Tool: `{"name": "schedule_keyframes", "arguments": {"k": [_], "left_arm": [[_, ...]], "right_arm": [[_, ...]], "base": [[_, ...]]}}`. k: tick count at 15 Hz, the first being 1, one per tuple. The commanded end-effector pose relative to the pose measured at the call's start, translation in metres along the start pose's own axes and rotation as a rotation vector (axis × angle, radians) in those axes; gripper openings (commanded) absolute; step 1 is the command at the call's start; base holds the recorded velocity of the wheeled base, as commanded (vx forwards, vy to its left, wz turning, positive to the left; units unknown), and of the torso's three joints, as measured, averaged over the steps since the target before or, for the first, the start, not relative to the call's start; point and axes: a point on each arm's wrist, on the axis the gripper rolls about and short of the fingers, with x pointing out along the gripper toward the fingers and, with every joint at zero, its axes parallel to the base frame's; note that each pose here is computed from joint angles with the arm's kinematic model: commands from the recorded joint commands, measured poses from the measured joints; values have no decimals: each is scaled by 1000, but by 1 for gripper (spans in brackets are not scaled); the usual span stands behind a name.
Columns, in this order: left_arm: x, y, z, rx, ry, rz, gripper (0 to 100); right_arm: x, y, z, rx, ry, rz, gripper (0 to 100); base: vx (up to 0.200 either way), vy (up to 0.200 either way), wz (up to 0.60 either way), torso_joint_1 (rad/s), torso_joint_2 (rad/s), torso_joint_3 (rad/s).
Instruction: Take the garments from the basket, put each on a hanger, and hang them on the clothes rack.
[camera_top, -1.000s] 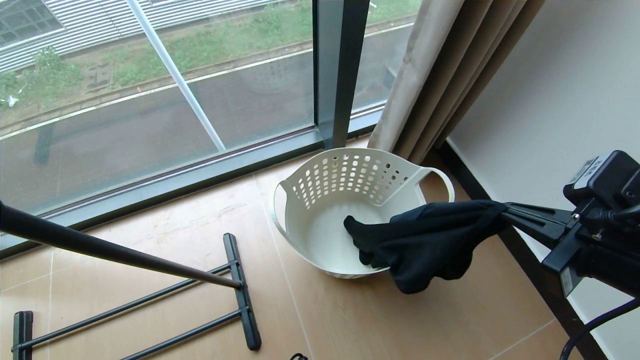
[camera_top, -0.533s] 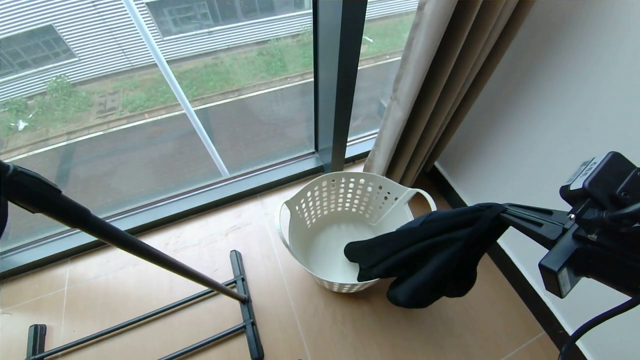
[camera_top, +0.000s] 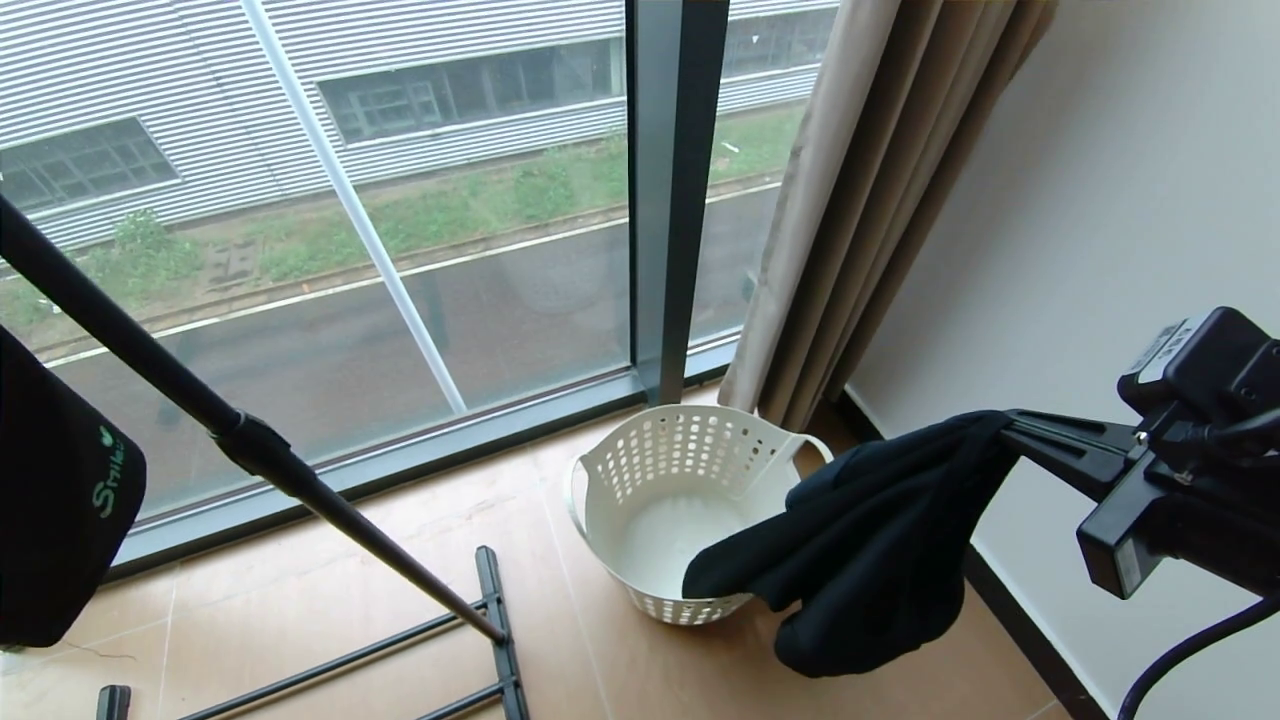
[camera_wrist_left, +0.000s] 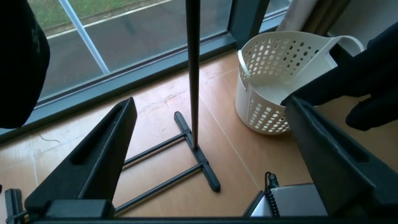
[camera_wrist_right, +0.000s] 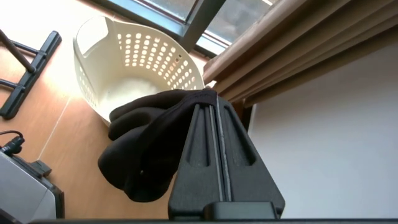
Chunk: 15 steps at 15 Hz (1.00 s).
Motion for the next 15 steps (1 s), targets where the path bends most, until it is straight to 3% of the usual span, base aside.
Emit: {"name": "schedule_keyframes", "arguments": {"k": [1, 15], "left_arm": [[0, 0, 0, 0, 1, 0, 100], [0, 0, 0, 0, 1, 0, 100]], "right_arm": [[0, 0, 0, 0, 0, 0, 0], [0, 1, -1, -3, 3, 1, 0]], "base": [[0, 0, 0, 217, -505, -85], [0, 0, 0, 259, -554, -96]]}}
